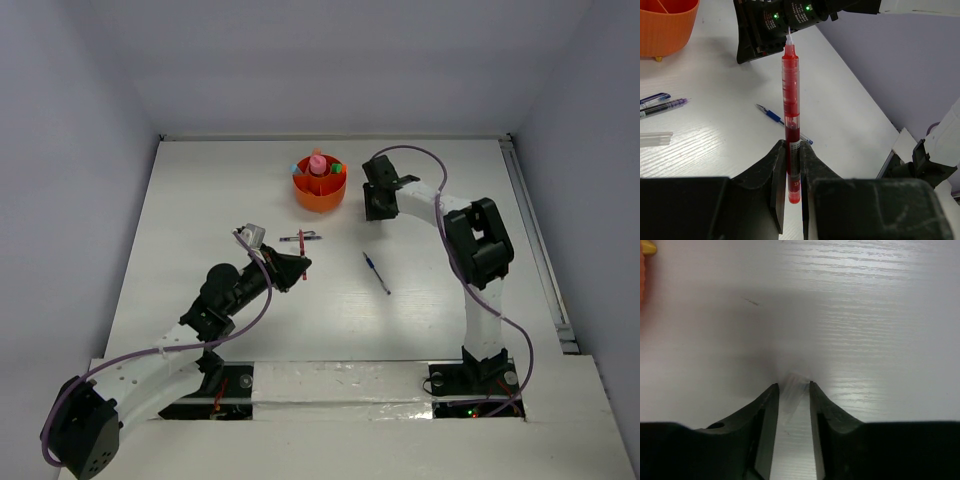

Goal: Sort the stationery into containers
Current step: Pick up the pen cap from the center of the board.

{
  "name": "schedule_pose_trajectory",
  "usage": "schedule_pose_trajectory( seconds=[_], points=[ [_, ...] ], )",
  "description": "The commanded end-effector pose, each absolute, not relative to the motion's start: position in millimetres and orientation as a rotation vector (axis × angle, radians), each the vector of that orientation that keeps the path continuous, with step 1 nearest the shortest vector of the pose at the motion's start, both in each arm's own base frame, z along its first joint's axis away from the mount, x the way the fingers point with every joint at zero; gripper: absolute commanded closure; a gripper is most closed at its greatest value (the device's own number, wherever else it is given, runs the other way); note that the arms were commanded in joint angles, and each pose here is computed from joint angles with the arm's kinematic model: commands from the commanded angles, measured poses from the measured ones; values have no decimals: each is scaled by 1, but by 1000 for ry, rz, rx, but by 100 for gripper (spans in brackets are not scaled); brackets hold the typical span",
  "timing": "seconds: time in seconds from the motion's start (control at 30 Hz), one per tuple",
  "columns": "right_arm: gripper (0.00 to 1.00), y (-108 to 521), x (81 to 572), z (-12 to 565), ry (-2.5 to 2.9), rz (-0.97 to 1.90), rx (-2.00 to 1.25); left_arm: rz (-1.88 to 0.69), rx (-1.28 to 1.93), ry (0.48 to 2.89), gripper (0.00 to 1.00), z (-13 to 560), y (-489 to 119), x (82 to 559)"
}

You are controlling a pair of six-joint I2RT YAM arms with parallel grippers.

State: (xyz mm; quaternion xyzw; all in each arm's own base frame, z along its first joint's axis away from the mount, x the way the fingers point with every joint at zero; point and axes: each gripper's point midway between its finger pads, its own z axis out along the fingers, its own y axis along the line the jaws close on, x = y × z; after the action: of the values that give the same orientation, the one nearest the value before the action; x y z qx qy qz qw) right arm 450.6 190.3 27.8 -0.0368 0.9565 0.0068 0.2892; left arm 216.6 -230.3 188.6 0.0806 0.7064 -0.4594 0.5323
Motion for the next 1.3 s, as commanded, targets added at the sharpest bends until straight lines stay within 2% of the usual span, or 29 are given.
schedule_pose_trajectory(
  seconds=[0.0,0.07,0.13,0.23,0.27,0.3,0.47,0.57,0.6,0.67,0.83,0.93,1.07,1.13,1.27],
  points=[
    [66,190,429,0,2655,-66,-154,-1123,205,1609,100,207,-232,215],
    [75,191,429,-3,2661,-61,-157,-1122,204,1609,100,207,-232,215],
    [77,191,429,-4,2663,-61,-155,-1123,205,1611,100,207,-232,215],
    [73,190,428,-4,2664,-69,-154,-1123,205,1611,100,207,-232,215],
    [68,190,428,-4,2665,-70,-155,-1124,204,1613,100,206,-232,215],
    [66,190,427,-4,2667,-68,-156,-1125,205,1613,100,206,-232,215],
    [66,190,423,-9,2687,-63,-172,-1124,204,1613,100,206,-232,215],
    [79,190,421,-15,2706,-64,-188,-1123,204,1618,100,205,-233,216],
    [91,191,421,-15,2707,-62,-189,-1124,205,1616,100,205,-233,216],
    [98,193,423,-14,2700,-47,-184,-1121,205,1619,100,204,-233,216],
    [100,199,427,3,2642,17,-166,-1108,200,1629,100,201,-233,219],
    [100,205,439,41,2502,92,-127,-1110,205,1630,100,199,-234,219],
    [100,230,445,120,2224,362,-119,-1136,234,1631,100,196,-240,217],
    [100,240,434,162,2126,499,-119,-1152,252,1640,100,193,-244,217],
    [100,259,400,192,1999,740,-71,-1153,264,1665,100,186,-249,220]
  ],
)
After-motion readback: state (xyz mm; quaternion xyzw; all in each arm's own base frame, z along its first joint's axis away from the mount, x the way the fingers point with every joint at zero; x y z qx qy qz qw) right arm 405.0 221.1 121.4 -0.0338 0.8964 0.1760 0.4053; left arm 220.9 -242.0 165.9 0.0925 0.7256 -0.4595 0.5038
